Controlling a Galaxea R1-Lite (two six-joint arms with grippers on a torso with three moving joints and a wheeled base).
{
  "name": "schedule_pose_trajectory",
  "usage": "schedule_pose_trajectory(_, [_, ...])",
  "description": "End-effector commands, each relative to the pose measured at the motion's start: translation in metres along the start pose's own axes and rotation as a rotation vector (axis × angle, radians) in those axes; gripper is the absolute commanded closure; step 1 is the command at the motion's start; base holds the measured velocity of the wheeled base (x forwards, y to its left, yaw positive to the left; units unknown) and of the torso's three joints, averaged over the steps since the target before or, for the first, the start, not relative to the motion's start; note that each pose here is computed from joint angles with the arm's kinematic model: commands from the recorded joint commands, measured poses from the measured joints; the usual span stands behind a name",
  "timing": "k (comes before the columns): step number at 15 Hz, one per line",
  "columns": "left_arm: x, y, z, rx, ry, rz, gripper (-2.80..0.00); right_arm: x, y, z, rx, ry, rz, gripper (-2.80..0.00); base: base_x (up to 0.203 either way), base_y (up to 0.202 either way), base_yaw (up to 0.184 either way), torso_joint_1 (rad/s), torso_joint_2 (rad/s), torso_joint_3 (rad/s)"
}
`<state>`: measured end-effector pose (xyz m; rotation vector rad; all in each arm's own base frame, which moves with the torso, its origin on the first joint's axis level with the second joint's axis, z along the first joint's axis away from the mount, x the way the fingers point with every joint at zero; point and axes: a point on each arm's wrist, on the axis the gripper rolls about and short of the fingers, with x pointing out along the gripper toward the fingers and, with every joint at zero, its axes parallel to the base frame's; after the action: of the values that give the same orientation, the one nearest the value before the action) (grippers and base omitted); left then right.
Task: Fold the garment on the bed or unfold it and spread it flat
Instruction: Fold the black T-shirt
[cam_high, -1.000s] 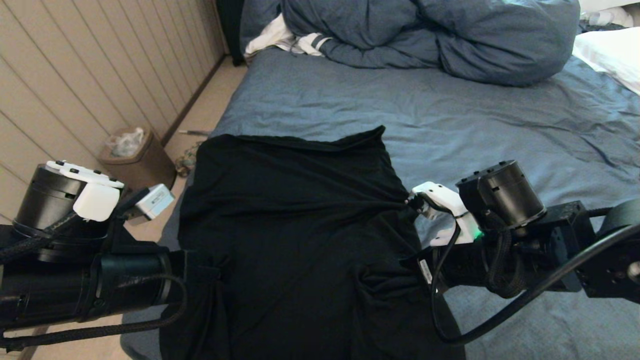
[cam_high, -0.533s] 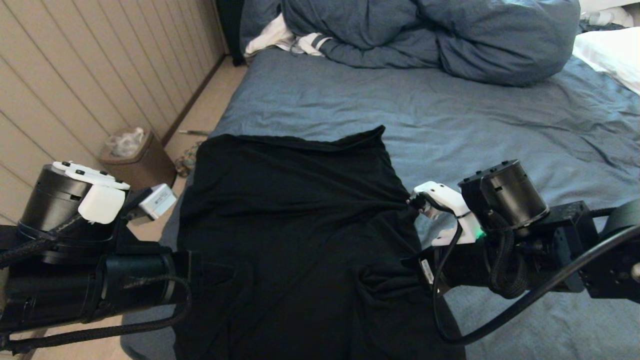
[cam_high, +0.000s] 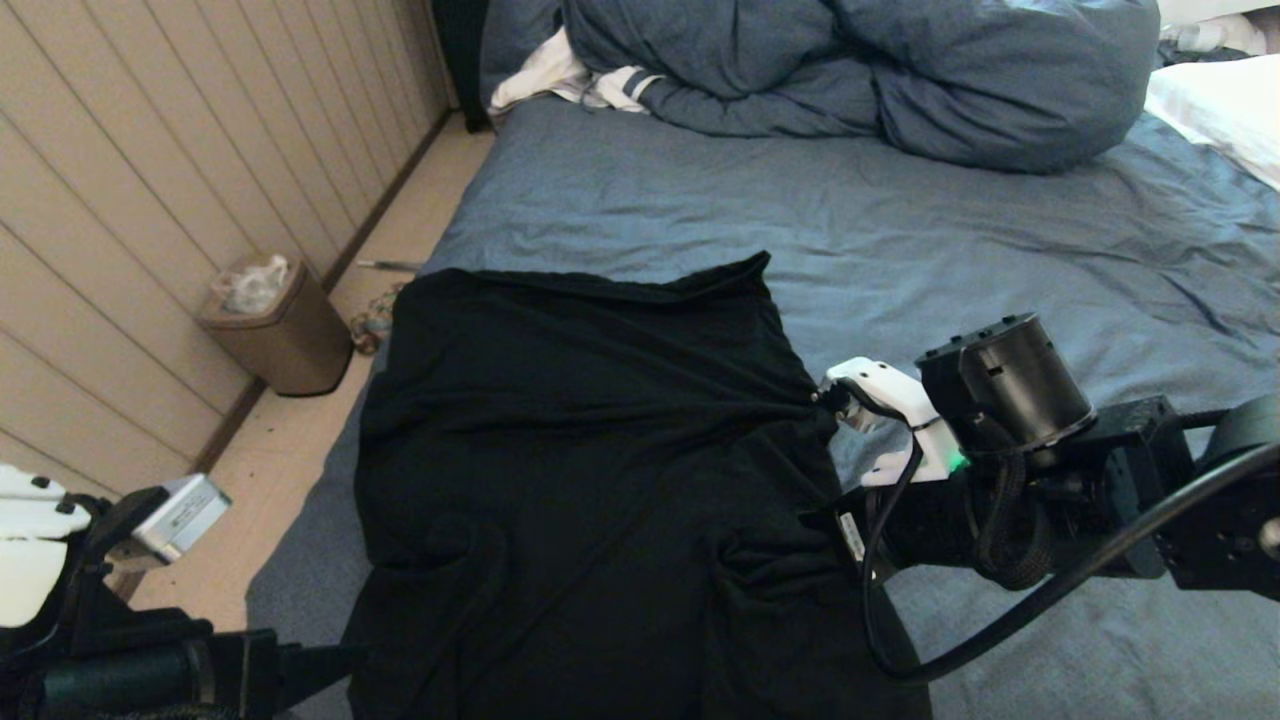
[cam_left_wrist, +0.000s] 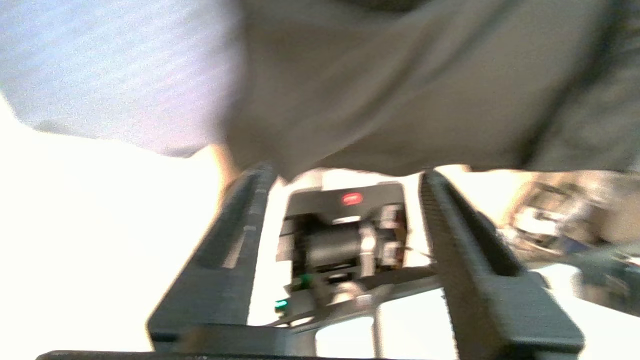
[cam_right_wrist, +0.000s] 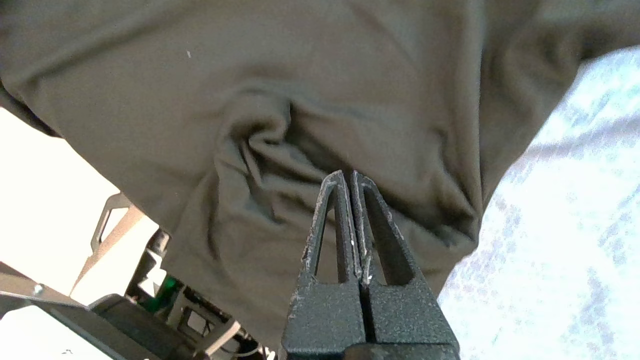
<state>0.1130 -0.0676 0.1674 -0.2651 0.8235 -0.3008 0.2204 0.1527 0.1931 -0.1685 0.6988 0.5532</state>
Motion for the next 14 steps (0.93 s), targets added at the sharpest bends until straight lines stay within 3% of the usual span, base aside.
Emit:
schedule_pose_trajectory(1, [0.001, 0.012, -0.017, -0.010, 0.005, 0.052, 0.00, 0.000, 0.000, 0.006, 0.001, -0.014, -0.001, 0.00, 0.000, 0.000, 0.000, 0.000, 0.00, 0.000])
schedule_pose_trajectory(6, [0.021, 0.020, -0.024, -0.036, -0.025, 0.064, 0.00, -0.003, 0.000, 0.010, 0.004, -0.030, -0.009, 0.00, 0.000, 0.000, 0.000, 0.000, 0.00, 0.000])
schedule_pose_trajectory(10, [0.048, 0.022, -0.020, -0.057, 0.006, 0.101, 0.00, -0.004, -0.005, 0.013, 0.011, -0.040, -0.023, 0.00, 0.000, 0.000, 0.000, 0.000, 0.00, 0.000])
schedule_pose_trajectory(14, [0.053, 0.038, -0.006, -0.126, -0.084, 0.151, 0.00, 0.000, -0.011, 0.013, 0.020, -0.032, -0.037, 0.00, 0.000, 0.000, 0.000, 0.000, 0.00, 0.000])
